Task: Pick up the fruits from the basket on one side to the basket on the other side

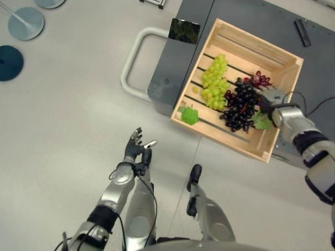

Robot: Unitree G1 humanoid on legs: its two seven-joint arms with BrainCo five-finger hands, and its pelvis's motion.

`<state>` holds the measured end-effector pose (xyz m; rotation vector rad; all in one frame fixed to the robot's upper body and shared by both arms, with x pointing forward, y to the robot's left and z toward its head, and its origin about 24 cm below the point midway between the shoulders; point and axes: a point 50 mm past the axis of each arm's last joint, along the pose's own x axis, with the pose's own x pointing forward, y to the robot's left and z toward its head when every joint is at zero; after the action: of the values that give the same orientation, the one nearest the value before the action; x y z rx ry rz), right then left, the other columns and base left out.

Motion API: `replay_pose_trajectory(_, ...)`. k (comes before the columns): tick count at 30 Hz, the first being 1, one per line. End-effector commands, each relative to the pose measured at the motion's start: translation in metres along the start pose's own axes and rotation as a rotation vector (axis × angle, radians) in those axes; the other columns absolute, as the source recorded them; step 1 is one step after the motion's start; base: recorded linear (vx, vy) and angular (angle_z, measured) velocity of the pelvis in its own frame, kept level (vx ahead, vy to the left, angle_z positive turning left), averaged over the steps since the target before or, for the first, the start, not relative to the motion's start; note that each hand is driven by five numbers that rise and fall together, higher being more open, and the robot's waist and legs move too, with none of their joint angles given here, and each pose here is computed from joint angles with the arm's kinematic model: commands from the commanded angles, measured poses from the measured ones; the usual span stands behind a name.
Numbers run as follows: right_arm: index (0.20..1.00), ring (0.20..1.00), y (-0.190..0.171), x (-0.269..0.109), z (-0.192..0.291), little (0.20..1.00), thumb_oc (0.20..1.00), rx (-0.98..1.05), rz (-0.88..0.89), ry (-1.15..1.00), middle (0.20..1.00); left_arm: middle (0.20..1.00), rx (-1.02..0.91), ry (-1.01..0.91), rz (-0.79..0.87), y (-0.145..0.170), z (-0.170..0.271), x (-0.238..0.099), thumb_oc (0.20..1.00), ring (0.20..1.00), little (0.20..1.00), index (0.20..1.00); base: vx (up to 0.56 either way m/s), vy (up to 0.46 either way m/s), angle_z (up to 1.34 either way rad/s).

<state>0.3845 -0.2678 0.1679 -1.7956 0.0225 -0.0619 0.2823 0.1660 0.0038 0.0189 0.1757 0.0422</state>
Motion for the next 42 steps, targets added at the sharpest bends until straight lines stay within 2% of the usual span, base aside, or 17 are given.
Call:
replay_pose_trajectory(1,1.0,1.0,-0.035,0.0,-0.003,1.0,1.0,0.051,-0.142,-0.025,1.0,1.0,-0.027,-0.103,0.004,-0.002,0.017,-0.004,1.0,1.0,1.0,1.0,0.01,-0.026,0.04)
replay_pose_trajectory(6,1.0,1.0,-0.058,-0.017,0.009,1.0,1.0,0.188,-0.277,-0.125,1.0,1.0,-0.037,-0.108,0.051,0.007,0.018,-0.007,1.0,1.0,1.0,1.0,0.0,-0.009,0.03)
replay_pose_trajectory(8,1.0,1.0,-0.067,-0.038,0.005,1.0,1.0,0.316,-0.37,-0.167,1.0,1.0,-0.046,-0.106,0.085,0.014,0.017,-0.01,1.0,1.0,1.0,1.0,0.0,0.0,0.0)
replay_pose_trajectory(11,1.0,1.0,-0.072,-0.058,-0.001,1.0,1.0,0.399,-0.436,-0.194,1.0,1.0,-0.046,-0.106,0.105,0.019,0.016,-0.013,1.0,1.0,1.0,1.0,0.01,-0.009,0.01)
replay_pose_trajectory(18,1.0,1.0,-0.1,-0.095,-0.012,1.0,1.0,0.373,-0.585,-0.261,1.0,1.0,-0.033,-0.115,0.103,0.024,0.017,-0.018,1.0,1.0,1.0,1.0,0.0,0.0,-0.02)
replay_pose_trajectory(23,1.0,1.0,-0.106,-0.095,-0.009,1.0,1.0,0.331,-0.546,-0.305,1.0,1.0,-0.021,-0.116,0.084,0.024,0.018,-0.019,1.0,1.0,1.0,1.0,-0.01,-0.005,-0.06)
replay_pose_trajectory(27,1.0,1.0,-0.115,-0.079,0.003,1.0,1.0,0.119,-0.417,-0.351,1.0,1.0,0.006,-0.112,0.053,0.025,0.018,-0.019,1.0,1.0,1.0,1.0,-0.01,-0.006,-0.02)
replay_pose_trajectory(30,1.0,1.0,-0.113,-0.066,0.009,1.0,1.0,0.032,-0.341,-0.353,1.0,1.0,0.015,-0.108,0.048,0.026,0.018,-0.019,1.0,1.0,1.0,1.0,0.0,-0.012,0.0)
replay_pose_trajectory(42,1.0,1.0,-0.077,-0.008,0.046,1.0,1.0,-0.202,-0.103,-0.313,1.0,1.0,0.043,-0.115,0.034,0.023,0.022,-0.011,1.0,1.0,1.0,1.0,0.0,-0.042,0.08)
